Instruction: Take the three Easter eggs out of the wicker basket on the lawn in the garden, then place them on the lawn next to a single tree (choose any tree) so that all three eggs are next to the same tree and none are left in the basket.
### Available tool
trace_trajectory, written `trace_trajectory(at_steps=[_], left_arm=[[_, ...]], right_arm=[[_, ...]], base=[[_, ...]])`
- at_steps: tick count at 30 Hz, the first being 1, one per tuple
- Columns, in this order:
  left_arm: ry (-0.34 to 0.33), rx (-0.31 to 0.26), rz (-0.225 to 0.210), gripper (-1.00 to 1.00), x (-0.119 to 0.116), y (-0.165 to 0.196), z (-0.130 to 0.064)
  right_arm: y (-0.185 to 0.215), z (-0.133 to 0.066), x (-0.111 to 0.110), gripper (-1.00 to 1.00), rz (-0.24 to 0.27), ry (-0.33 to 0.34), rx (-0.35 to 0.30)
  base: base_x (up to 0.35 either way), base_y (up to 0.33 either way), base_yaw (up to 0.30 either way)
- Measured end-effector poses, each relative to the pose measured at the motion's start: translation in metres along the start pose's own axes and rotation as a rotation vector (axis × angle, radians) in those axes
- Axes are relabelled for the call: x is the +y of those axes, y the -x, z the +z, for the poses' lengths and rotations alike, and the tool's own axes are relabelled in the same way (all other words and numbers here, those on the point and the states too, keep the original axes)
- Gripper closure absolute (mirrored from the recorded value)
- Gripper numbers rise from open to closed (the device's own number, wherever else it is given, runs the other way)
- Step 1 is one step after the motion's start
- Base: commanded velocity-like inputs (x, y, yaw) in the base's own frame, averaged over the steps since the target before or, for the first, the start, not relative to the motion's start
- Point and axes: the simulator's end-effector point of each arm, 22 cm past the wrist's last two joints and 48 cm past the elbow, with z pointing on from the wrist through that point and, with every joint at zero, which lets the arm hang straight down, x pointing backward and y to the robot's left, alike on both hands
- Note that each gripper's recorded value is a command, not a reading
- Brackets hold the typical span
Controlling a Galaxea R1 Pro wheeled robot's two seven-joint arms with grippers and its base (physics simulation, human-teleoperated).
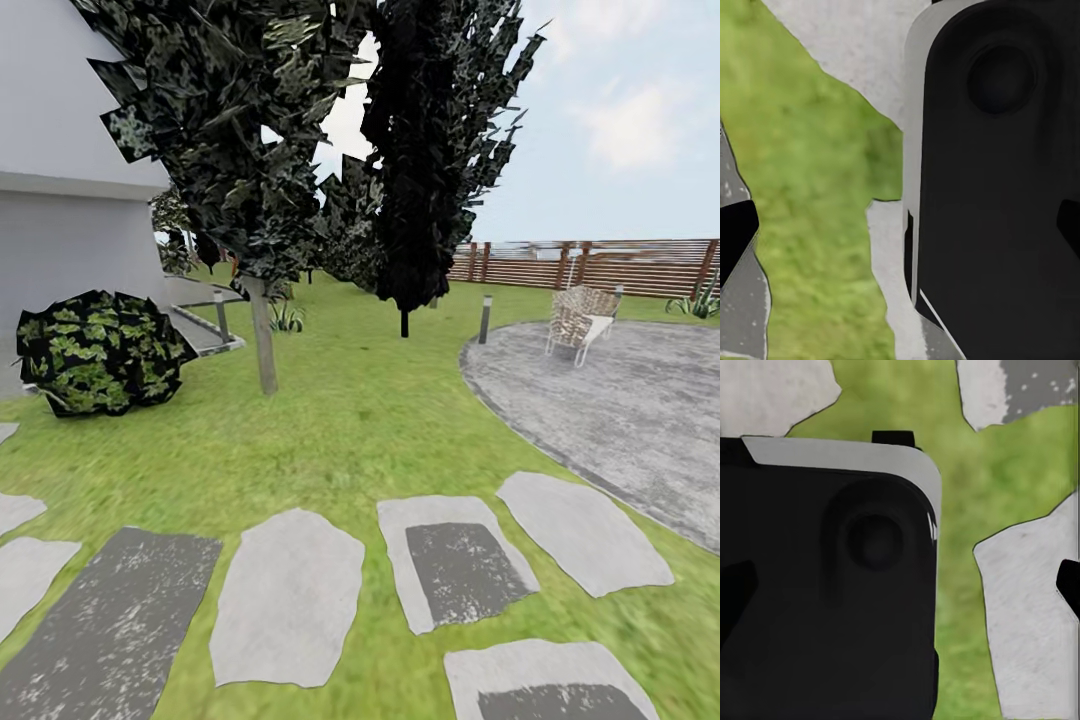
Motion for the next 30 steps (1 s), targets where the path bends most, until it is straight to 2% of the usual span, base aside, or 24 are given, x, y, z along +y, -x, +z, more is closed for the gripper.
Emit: trace_trajectory(at_steps=[17,26,30], left_arm=[[0.0,0.0,0.0,-1.0,0.0001,0.0,0.0],[0.003,0.0,0.0,-1.0,0.0018,0.0001,0.0],[0.005,0.0,0.0,-1.0,0.0041,0.0001,0.0]], right_arm=[[0.0,0.0,0.0003,-1.0,-0.003,0.0,0.0],[0.0,0.0,0.0003,-1.0,-0.003,0.0,0.0],[-0.0001,0.0,0.0003,-1.0,-0.004,0.0,0.0]], base=[[0.335,0.0,-0.018],[0.335,0.0,-0.239],[0.335,0.0,-0.07]])
